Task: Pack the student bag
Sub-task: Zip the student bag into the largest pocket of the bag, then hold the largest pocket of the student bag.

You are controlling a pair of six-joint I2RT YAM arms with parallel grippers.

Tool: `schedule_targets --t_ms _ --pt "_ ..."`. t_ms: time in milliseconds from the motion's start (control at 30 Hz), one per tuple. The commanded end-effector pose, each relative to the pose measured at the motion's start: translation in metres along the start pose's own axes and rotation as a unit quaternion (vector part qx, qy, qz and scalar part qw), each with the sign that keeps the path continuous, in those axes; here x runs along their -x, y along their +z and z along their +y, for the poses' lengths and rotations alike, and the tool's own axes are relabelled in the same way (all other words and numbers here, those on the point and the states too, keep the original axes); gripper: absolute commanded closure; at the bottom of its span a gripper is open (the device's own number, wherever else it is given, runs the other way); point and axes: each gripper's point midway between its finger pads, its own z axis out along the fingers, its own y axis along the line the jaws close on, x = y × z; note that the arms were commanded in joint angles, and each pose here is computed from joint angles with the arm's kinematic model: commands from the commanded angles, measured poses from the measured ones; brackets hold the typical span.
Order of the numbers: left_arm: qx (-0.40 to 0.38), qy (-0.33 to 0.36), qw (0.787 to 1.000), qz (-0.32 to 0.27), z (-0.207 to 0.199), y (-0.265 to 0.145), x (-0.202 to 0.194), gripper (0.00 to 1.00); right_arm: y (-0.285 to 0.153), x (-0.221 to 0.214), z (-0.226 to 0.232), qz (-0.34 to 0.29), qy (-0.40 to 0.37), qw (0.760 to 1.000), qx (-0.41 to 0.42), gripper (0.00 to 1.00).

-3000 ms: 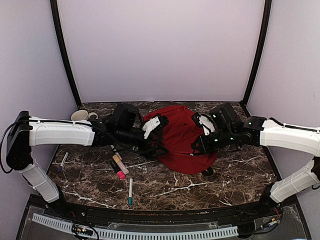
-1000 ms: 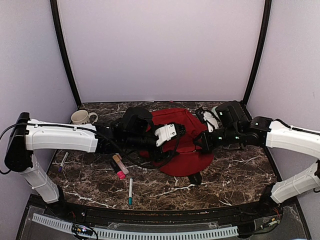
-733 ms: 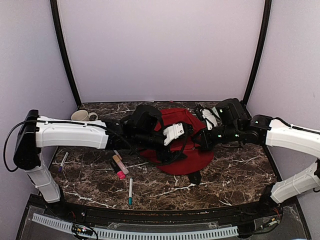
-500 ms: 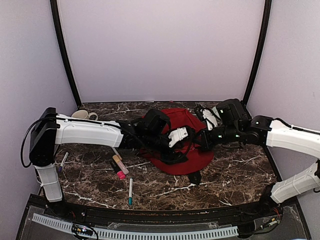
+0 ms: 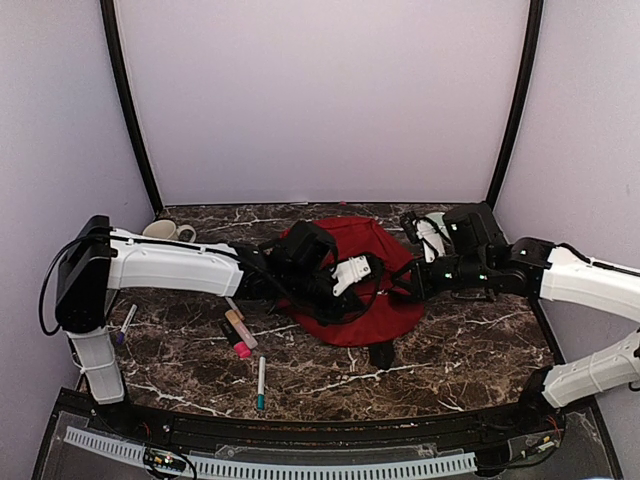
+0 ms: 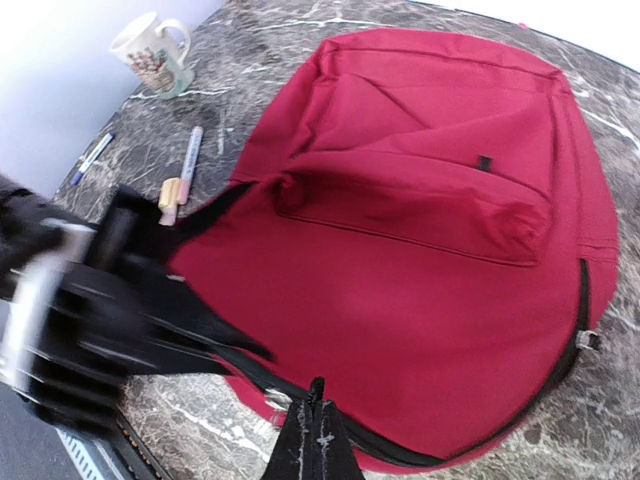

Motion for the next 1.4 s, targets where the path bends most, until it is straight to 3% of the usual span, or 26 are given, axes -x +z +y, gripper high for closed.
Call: schedule_targets --t_ms 0,200,367,433,633,767,867,933,1067,1200,1267,1367 --pt "0.041 -0.008 0.999 -0.019 0.007 -0.051 0.005 0.99 -0.016 0.013 -0.037 -0.056 0.052 0.996 -0.051 1.00" --pt "0.044 -0.008 0.999 -0.025 -0.003 -0.083 -0.012 0.99 -0.022 0.004 -0.062 -0.067 0.086 0.992 -0.066 1.00" --pt "0.042 -0.007 0.999 -0.025 -0.004 -0.085 -0.011 0.96 -0.015 0.005 -0.056 -0.063 0.093 0.993 -0.042 1.00" --pt "0.033 -0.009 0.999 -0.025 -0.006 -0.084 -0.005 0.86 -0.013 0.011 -0.051 -0.066 0.089 0.993 -0.028 1.00" --pt "0.014 -0.006 0.999 -0.050 -0.008 -0.087 0.030 0.45 -0.012 0.029 -0.020 -0.072 0.059 0.994 0.052 1.00" --pt "-0.021 0.001 0.997 -0.068 -0.017 -0.077 0.040 0.29 -0.011 0.037 -0.011 -0.081 0.049 0.993 0.076 1.00" --pt "-0.053 -0.005 0.997 -0.062 -0.024 -0.060 0.042 0.27 -0.008 0.041 -0.008 -0.078 0.047 0.992 0.085 1.00" --pt "-0.069 -0.014 0.996 -0.061 -0.027 -0.047 0.042 0.20 -0.007 0.042 -0.007 -0.078 0.047 0.992 0.087 1.00" --pt "-0.075 -0.034 0.995 -0.064 -0.023 -0.023 0.046 0.21 -0.007 0.040 -0.007 -0.078 0.049 0.992 0.088 1.00" --pt "-0.084 -0.063 0.993 -0.052 -0.019 0.003 0.049 0.34 -0.010 0.039 -0.008 -0.080 0.052 0.992 0.084 1.00" --pt "-0.098 -0.069 0.992 -0.042 -0.021 0.011 0.050 0.47 -0.011 0.037 -0.010 -0.080 0.053 0.992 0.081 1.00" --pt "-0.100 -0.066 0.992 -0.035 -0.022 0.013 0.050 0.87 -0.013 0.034 -0.012 -0.079 0.054 0.993 0.075 1.00"
